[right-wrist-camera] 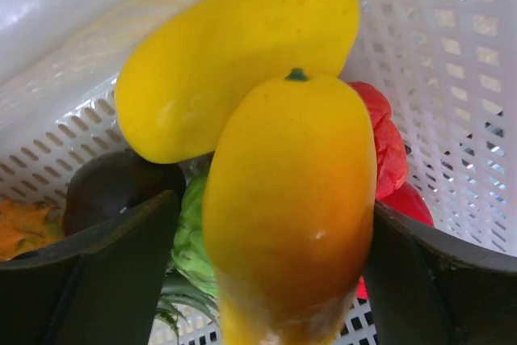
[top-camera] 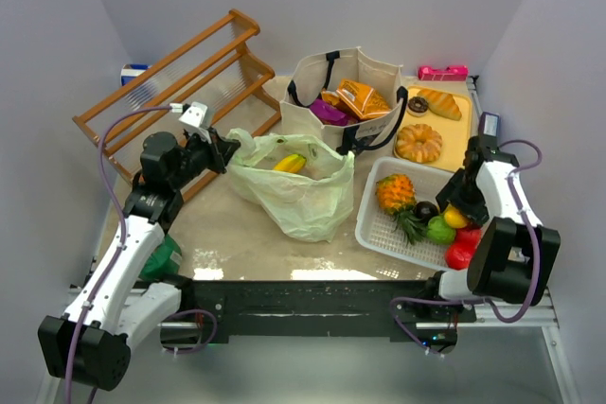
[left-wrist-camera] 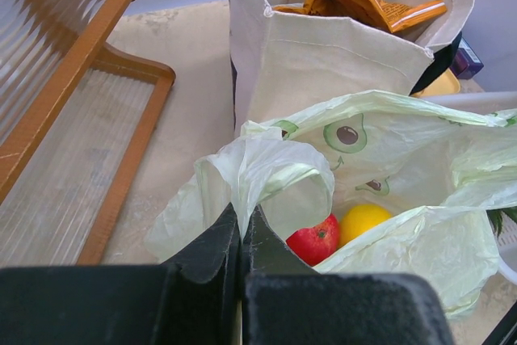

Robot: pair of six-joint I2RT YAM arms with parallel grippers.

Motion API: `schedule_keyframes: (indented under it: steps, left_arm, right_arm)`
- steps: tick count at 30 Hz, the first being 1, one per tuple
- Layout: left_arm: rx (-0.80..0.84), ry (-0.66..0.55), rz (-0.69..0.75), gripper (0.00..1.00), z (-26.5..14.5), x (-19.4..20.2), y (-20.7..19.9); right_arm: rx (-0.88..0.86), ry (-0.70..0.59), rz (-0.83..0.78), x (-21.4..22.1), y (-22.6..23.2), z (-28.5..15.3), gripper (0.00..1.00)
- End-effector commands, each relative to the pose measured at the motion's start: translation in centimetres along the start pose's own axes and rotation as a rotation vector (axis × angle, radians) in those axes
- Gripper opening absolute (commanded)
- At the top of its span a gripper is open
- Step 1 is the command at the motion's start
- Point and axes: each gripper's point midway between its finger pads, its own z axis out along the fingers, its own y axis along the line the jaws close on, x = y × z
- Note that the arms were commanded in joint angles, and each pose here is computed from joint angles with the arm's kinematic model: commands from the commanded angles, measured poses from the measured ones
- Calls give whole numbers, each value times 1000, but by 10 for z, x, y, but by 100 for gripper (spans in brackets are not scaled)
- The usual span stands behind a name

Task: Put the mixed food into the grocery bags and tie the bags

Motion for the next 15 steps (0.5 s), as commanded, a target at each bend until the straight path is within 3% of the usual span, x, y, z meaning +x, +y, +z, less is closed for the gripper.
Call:
schedule_keyframes:
  steps: [1,5,6,9,15]
  left_arm:
    - [2,-36,37,0,-3,-13,-3]
    - [2,-39,40,0,-3,-14,-3]
    - [2,-37,38,0,-3,-13,-3]
    - [7,-40,41,0,-2,-14,-3]
    - [25,-36,33,0,0,-12,-6]
  right_arm:
    - [-62,3,1,3,6,-14,76]
    - [-96,-123,21,-17,-1,-49,54]
    - [-122,-181,31,-29,0,-66,36]
    - [-259,-304,51,-45,9,-112,14]
    - [-735,-532,26,-47,77,-228,5]
